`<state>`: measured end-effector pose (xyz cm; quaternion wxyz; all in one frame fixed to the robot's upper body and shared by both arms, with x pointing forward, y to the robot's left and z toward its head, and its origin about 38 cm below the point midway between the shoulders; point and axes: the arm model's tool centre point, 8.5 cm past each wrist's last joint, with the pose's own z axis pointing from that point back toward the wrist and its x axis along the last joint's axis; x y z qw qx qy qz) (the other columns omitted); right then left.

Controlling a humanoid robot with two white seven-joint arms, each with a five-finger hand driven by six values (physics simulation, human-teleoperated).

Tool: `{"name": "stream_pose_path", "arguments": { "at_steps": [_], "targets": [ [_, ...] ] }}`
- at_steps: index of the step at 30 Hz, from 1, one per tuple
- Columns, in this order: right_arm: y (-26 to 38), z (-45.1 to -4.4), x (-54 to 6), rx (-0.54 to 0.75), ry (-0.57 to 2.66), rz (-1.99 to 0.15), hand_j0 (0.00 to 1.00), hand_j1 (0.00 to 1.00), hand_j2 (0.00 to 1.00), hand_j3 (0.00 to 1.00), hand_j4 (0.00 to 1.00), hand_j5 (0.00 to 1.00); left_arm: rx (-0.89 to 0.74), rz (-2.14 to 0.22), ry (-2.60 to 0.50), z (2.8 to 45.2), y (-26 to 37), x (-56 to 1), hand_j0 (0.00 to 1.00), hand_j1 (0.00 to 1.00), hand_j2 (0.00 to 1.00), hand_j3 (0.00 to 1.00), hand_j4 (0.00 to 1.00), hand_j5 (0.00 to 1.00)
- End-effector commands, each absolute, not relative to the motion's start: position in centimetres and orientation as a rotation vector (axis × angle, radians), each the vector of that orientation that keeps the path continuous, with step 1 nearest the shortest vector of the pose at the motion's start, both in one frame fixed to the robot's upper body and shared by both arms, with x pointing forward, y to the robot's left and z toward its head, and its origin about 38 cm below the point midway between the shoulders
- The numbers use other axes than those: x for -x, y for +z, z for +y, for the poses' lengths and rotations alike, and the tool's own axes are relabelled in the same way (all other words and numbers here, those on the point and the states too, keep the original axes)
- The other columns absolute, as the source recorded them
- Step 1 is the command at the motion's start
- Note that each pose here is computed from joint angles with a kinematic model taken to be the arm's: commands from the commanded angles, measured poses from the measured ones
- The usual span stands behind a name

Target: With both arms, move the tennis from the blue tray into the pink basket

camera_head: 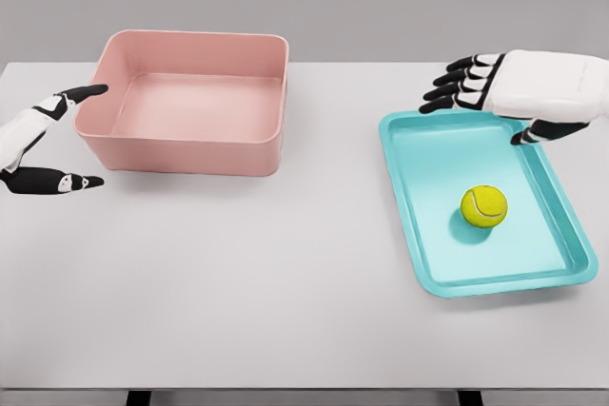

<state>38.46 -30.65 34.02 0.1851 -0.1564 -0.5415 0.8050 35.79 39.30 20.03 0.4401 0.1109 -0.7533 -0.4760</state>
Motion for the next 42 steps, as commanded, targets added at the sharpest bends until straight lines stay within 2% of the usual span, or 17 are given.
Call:
{"name": "stream_pose_path", "arguments": {
  "at_steps": [1, 4, 6, 7, 8, 9, 12, 16, 22, 27, 42],
  "targets": [
    [34.1, -30.4, -38.3, 0.433, 2.272, -1.533, 1.00, 1.00, 1.00, 1.00, 1.00, 1.00, -0.273, -1.875, -1.177, 39.4, 20.2, -35.8, 1.00, 1.00, 1.00, 1.00, 1.00, 1.00],
    [34.2, -30.7, -38.2, 0.436, 2.268, -1.529, 1.00, 1.00, 1.00, 1.00, 1.00, 1.00, -0.269, -1.876, -1.175, 39.3, 20.1, -35.7, 1.00, 1.00, 1.00, 1.00, 1.00, 1.00],
    [34.7, -32.4, -37.8, 0.458, 2.259, -1.476, 0.99, 0.99, 0.99, 0.99, 0.99, 0.99, -0.264, -1.899, -1.157, 39.2, 20.6, -35.7, 1.00, 1.00, 1.00, 1.00, 1.00, 1.00],
    [34.3, -33.4, -37.3, 0.384, 2.194, -1.459, 0.98, 0.98, 0.98, 0.98, 0.98, 0.98, -0.239, -1.923, -1.123, 39.4, 21.0, -35.7, 1.00, 1.00, 1.00, 1.00, 1.00, 1.00],
    [33.6, -35.3, -37.0, 0.306, 2.055, -1.393, 0.98, 0.98, 0.98, 0.98, 0.98, 0.98, -0.191, -1.944, -1.074, 39.3, 20.8, -35.6, 1.00, 1.00, 1.00, 1.00, 1.00, 1.00],
    [33.7, -36.5, -36.7, 0.284, 1.969, -1.358, 0.98, 0.98, 0.98, 0.98, 0.98, 0.98, -0.154, -1.954, -1.056, 39.1, 20.8, -35.1, 0.99, 0.99, 0.99, 0.99, 0.99, 0.99],
    [31.7, -38.0, -37.9, 0.296, 1.826, -1.235, 0.99, 0.99, 0.99, 0.99, 0.99, 0.99, 0.020, -1.935, -0.975, 40.0, 21.1, -33.4, 0.99, 0.99, 0.99, 0.99, 0.99, 0.99],
    [28.0, -38.8, -37.7, 0.235, 1.814, -1.129, 0.99, 0.99, 0.99, 0.99, 0.99, 0.99, 0.193, -1.903, -0.892, 39.2, 20.4, -33.0, 0.99, 0.99, 0.99, 0.99, 0.99, 0.99],
    [23.7, -37.4, -38.0, 0.173, 1.862, -1.058, 0.99, 0.99, 0.99, 0.99, 0.99, 0.99, 0.293, -1.815, -0.907, 37.9, 18.1, -32.2, 1.00, 1.00, 1.00, 1.00, 1.00, 1.00],
    [22.7, -36.2, -38.4, 0.150, 1.883, -1.065, 0.99, 0.99, 0.99, 0.99, 0.99, 0.99, 0.289, -1.724, -0.921, 38.7, 15.9, -30.5, 1.00, 1.00, 1.00, 1.00, 1.00, 1.00],
    [19.4, -35.4, -39.5, 0.115, 1.893, -1.020, 0.99, 0.99, 0.99, 0.99, 0.99, 0.99, 0.241, -1.694, -0.897, 40.3, 15.1, -30.8, 1.00, 1.00, 1.00, 1.00, 1.00, 1.00]
  ]
}}
